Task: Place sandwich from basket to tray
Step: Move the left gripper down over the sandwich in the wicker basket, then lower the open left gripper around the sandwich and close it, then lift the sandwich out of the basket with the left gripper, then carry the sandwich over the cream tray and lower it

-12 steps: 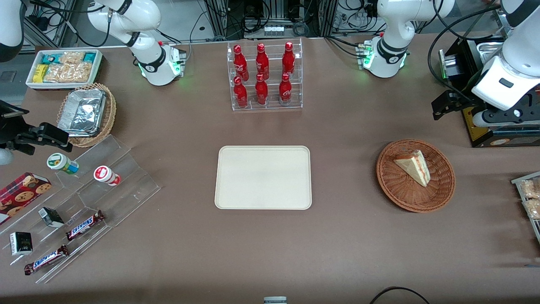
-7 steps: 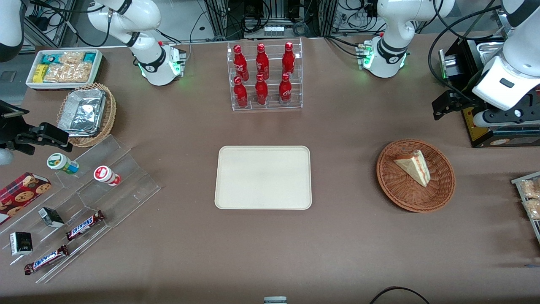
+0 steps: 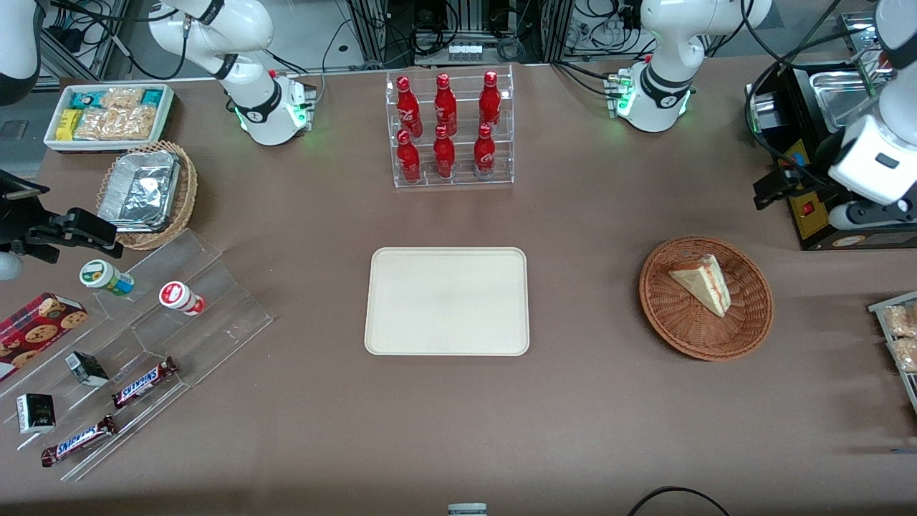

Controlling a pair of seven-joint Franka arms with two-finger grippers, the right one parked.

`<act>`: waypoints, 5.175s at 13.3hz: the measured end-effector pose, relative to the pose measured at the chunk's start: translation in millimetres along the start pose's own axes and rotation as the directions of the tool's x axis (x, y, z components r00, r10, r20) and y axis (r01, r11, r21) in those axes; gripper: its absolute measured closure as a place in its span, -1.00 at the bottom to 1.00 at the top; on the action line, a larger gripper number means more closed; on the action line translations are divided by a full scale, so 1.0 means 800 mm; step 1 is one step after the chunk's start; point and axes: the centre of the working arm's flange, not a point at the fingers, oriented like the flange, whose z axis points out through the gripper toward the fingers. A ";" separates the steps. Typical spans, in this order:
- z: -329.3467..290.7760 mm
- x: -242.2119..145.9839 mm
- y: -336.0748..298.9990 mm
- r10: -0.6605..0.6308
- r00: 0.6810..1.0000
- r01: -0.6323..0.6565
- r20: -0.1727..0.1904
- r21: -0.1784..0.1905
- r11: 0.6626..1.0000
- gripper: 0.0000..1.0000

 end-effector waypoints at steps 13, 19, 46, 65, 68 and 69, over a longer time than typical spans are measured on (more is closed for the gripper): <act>0.236 0.049 -0.096 -0.339 0.941 0.339 0.019 -0.014 0.941 -1.00; 0.353 0.055 -0.077 -0.486 0.874 0.485 -0.007 -0.033 0.874 -1.00; 0.348 0.064 -0.011 -0.487 0.872 0.486 0.057 0.022 0.873 0.41; 0.389 -0.014 0.515 0.049 0.998 -0.047 0.028 -0.061 0.997 0.43; 0.425 -0.022 0.544 0.125 0.992 -0.123 0.018 -0.068 0.990 0.37; 0.433 -0.019 0.547 0.135 0.991 -0.134 0.020 -0.068 0.989 0.36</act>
